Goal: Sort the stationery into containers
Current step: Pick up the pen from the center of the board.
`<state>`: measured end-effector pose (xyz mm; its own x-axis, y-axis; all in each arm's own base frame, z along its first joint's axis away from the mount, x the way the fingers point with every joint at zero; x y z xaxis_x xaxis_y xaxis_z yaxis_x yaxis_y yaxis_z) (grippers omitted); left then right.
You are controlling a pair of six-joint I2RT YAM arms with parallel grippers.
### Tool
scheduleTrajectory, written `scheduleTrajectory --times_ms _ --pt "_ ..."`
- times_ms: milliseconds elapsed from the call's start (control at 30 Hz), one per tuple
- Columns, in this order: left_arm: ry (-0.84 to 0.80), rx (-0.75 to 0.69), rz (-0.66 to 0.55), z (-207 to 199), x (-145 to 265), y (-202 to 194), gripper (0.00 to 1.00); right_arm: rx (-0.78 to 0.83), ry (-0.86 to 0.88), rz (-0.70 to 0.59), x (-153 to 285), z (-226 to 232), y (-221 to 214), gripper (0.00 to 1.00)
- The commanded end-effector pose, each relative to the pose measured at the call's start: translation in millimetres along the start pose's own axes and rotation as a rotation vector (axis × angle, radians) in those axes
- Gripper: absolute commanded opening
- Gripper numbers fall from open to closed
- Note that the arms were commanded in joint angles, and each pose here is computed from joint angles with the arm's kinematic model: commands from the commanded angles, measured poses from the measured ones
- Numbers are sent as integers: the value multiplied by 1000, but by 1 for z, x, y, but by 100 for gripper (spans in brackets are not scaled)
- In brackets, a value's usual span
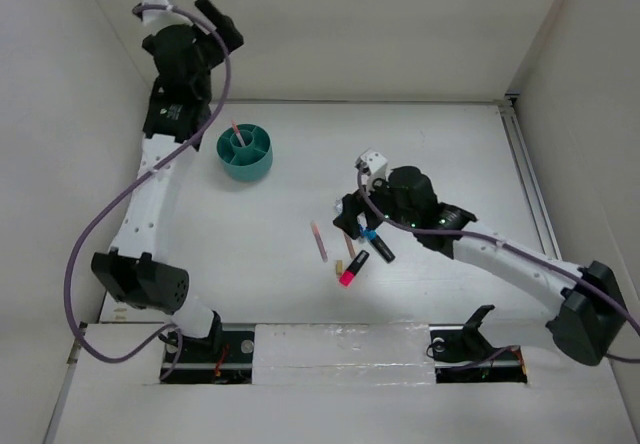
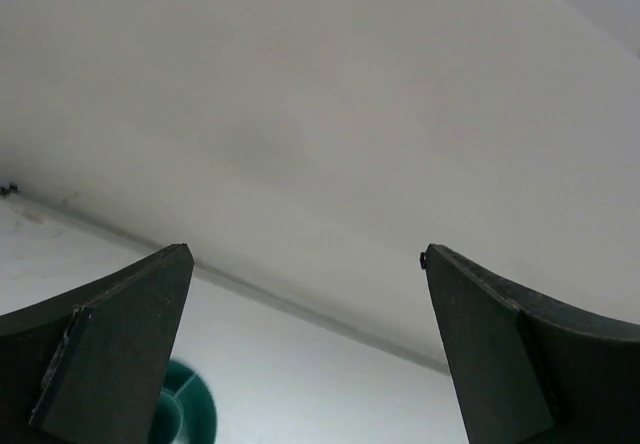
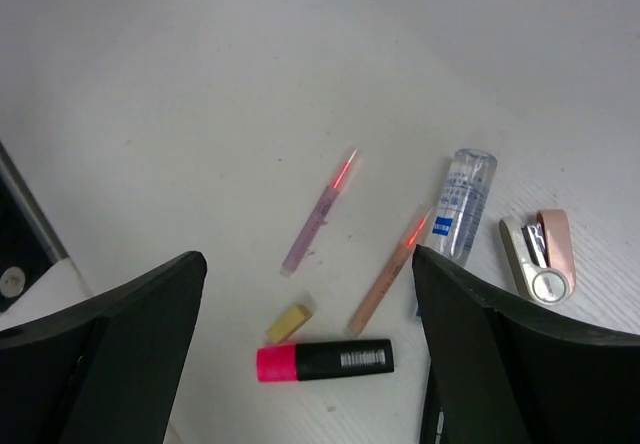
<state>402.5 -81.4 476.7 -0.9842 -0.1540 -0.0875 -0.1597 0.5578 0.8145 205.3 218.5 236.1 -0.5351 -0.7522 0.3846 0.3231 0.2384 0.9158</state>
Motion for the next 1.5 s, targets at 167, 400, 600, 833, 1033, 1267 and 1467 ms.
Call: scheduleTrajectory --times_ms 167,400,600,833,1033,1267,1467 --pt "93 155 468 107 112 -49 100 31 -85 156 -55 6 -4 73" --pt "196 73 340 152 187 -59 100 53 -74 322 -99 12 -37 51" --pt "231 53 317 165 202 -65 100 34 -59 375 -123 22 -56 51" --pt "173 68 361 159 201 -69 100 19 -56 450 -143 31 -81 51" --pt "160 71 359 157 203 -67 100 16 -92 495 -150 31 -96 29" --pt "130 78 372 154 203 -68 100 35 -133 509 -150 31 -98 5" --pt "42 80 447 150 201 -78 100 29 -111 397 -143 35 -69 0"
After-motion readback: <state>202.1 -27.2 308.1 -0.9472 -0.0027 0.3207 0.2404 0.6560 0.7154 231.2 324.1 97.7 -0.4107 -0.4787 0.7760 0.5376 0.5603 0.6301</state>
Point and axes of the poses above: each gripper's point midway between its finger pads, its own x axis back along the fingers, its own z axis along the line the jaws close on, y = z × x, the point moved 9 cm from there along x, back along the fingers, and after that the axes turned 7 degrees about x, right-handed, at the moved point
